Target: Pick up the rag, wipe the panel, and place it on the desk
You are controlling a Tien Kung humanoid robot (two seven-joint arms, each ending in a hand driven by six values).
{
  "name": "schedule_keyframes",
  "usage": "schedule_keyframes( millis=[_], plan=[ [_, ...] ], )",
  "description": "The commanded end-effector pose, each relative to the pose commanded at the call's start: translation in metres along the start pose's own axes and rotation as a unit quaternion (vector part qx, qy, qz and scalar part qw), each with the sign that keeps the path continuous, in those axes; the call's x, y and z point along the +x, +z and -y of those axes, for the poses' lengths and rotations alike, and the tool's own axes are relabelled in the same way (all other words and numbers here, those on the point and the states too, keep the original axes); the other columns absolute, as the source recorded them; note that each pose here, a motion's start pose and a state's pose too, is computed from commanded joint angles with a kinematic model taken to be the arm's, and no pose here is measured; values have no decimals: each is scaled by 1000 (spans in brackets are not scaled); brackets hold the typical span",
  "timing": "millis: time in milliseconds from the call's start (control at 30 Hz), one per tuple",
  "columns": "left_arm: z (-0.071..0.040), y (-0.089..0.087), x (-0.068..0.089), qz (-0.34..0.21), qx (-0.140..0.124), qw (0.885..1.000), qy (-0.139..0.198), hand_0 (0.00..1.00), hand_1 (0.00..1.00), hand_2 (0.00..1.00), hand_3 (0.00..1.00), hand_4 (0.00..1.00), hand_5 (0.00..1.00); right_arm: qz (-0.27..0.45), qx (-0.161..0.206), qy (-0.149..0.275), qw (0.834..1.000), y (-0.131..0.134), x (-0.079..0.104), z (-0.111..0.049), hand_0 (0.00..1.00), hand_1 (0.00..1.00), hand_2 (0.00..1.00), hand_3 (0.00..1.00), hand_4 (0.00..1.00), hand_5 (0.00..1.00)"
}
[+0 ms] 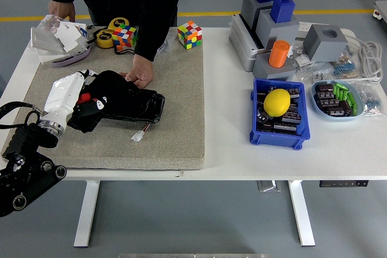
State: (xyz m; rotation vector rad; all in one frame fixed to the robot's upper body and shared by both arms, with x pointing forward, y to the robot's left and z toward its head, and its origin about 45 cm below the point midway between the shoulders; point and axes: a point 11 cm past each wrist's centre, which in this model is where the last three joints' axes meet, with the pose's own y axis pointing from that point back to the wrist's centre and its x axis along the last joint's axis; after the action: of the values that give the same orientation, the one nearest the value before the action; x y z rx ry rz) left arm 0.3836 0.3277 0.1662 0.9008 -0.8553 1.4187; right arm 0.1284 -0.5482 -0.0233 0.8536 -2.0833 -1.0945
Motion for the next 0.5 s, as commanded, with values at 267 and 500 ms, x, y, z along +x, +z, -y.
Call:
schedule_keyframes(
  millis=[267, 500],
  plan=[
    [-1, -18, 6, 6, 18, 1000, 8, 178, 84, 216, 668, 569, 117, 0, -1, 1, 1000, 1, 1, 0, 720, 624, 674, 614, 998, 606],
    [-1, -33, 13, 10, 37, 999, 19, 178, 84, 215, 668, 568, 115, 1, -2, 1, 1000, 1, 1, 0, 720, 624, 674, 614, 998, 606]
  ],
)
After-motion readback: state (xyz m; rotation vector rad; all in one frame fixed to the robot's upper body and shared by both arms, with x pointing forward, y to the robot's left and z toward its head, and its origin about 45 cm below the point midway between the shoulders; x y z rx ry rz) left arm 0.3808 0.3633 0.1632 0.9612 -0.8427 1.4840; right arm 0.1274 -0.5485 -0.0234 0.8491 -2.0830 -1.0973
